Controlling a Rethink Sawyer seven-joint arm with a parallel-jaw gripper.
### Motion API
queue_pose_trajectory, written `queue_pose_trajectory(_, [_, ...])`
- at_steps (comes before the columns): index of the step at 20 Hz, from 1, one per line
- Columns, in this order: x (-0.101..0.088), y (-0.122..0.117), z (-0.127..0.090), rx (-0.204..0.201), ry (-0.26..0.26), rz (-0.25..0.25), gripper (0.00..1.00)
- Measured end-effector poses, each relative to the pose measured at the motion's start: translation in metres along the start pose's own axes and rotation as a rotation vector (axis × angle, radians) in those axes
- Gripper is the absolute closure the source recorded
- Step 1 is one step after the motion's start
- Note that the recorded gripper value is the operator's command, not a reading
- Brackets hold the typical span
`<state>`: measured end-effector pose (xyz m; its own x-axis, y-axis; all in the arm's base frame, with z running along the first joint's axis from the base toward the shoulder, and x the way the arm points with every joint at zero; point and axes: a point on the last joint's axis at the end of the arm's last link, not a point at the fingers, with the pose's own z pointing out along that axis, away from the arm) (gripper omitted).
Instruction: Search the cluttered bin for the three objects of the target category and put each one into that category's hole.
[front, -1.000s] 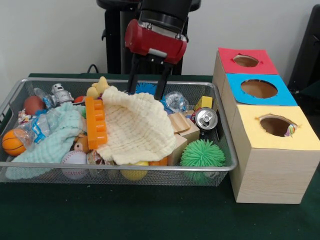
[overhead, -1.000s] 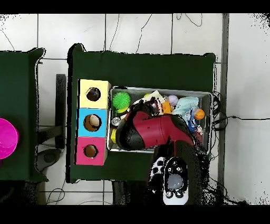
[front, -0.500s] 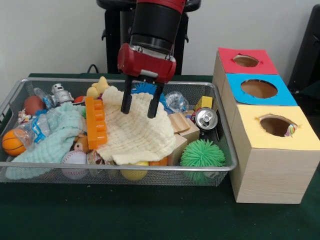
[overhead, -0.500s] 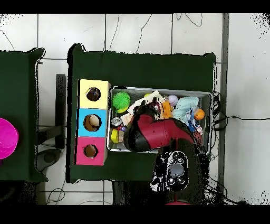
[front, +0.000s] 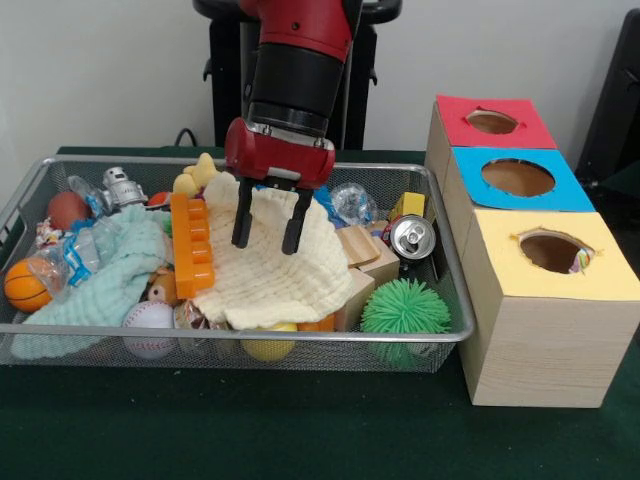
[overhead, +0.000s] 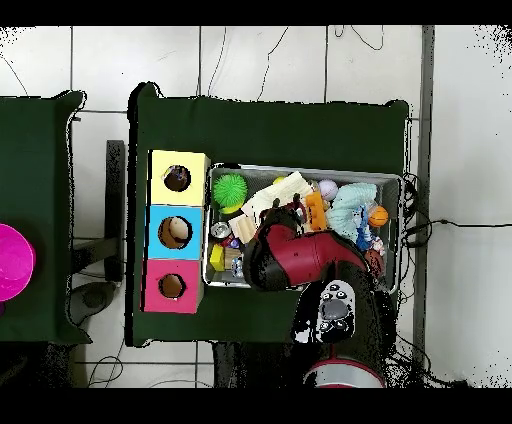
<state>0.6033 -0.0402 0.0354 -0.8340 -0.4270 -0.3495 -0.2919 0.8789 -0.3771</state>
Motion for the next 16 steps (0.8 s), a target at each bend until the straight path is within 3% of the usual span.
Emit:
queue_pose_trajectory(3, [0.007,0.002,0.004,-0.004,0.014,-0.001,0.00])
queue_pose_trajectory(4, [0.013,0.005,0.007,-0.009,0.026,-0.002,1.00])
queue_pose_trajectory(11, [0.019,0.006,0.010,-0.013,0.037,0.000,1.00])
queue_pose_trajectory(16, [0.017,-0.008,0.006,-0.011,0.025,0.035,1.00])
